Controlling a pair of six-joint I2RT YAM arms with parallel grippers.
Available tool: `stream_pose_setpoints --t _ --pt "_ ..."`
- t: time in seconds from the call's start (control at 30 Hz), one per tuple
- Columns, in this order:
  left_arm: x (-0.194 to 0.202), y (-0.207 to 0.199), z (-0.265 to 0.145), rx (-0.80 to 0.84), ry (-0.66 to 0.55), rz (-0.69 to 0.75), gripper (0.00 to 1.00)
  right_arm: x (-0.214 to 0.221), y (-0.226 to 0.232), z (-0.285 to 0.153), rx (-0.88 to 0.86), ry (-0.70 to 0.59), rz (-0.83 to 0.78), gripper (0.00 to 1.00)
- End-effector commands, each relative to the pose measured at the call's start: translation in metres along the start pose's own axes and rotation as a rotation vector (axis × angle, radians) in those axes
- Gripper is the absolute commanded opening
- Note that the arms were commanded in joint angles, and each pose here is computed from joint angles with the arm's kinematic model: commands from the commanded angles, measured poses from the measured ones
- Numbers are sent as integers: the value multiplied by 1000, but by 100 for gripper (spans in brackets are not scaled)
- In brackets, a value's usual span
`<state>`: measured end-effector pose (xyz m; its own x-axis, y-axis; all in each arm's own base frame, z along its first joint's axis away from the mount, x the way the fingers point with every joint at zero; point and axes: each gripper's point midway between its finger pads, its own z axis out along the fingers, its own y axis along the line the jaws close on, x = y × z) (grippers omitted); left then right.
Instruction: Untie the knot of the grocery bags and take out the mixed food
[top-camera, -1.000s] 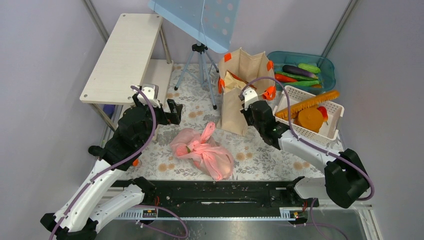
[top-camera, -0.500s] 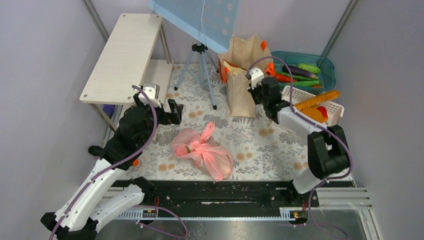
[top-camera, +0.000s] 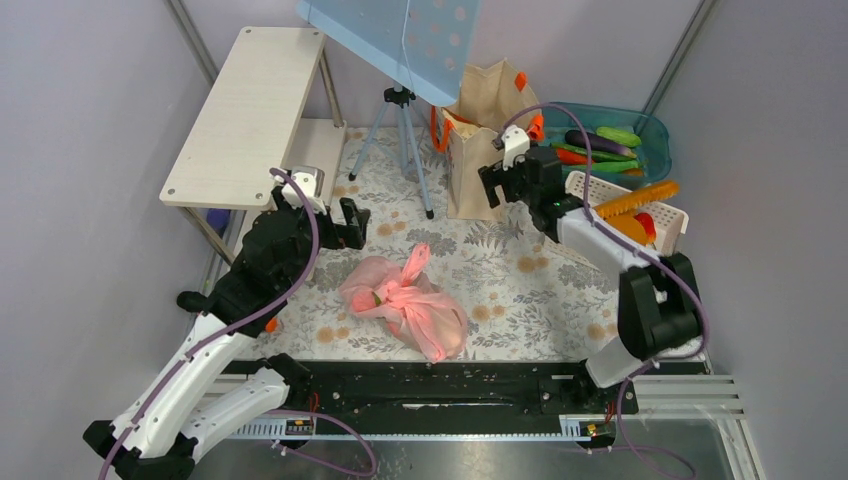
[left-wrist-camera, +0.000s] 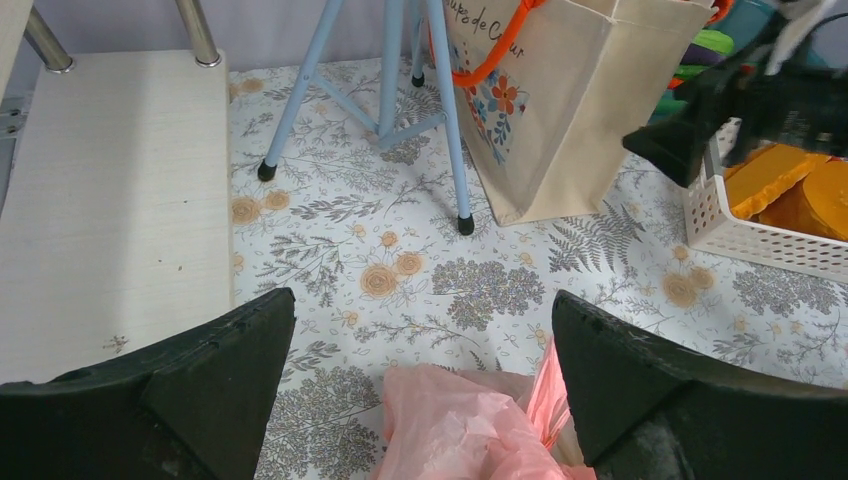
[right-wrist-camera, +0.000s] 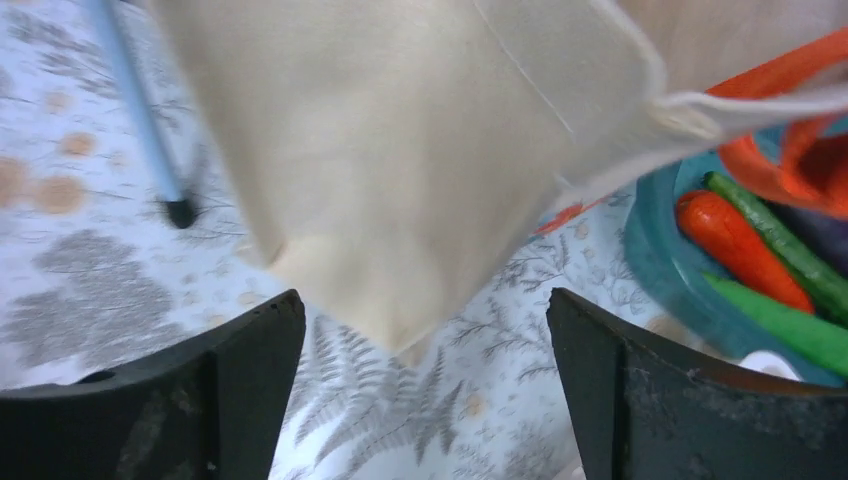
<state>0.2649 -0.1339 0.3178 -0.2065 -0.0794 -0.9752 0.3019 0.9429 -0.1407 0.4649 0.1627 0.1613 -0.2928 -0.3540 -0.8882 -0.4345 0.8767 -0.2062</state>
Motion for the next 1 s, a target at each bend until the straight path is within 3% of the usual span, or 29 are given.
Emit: stream_pose_setpoints --t 0.0,0.2,0.47,0.6,0.97 --pt "-13 -10 1 49 -29 -13 99 -51 20 -66 -118 -138 154 99" --pt "-5 -22 5 102 20 -19 99 -37 71 -135 -294 -89 383 100" --pt "18 -39 20 172 145 -8 99 -9 185 -217 -711 -51 273 100" --pt "23 -36 24 156 162 -1 99 4 214 -227 -781 -45 241 100" --pt "39 -37 35 149 222 10 99 17 261 -212 -745 24 72 97"
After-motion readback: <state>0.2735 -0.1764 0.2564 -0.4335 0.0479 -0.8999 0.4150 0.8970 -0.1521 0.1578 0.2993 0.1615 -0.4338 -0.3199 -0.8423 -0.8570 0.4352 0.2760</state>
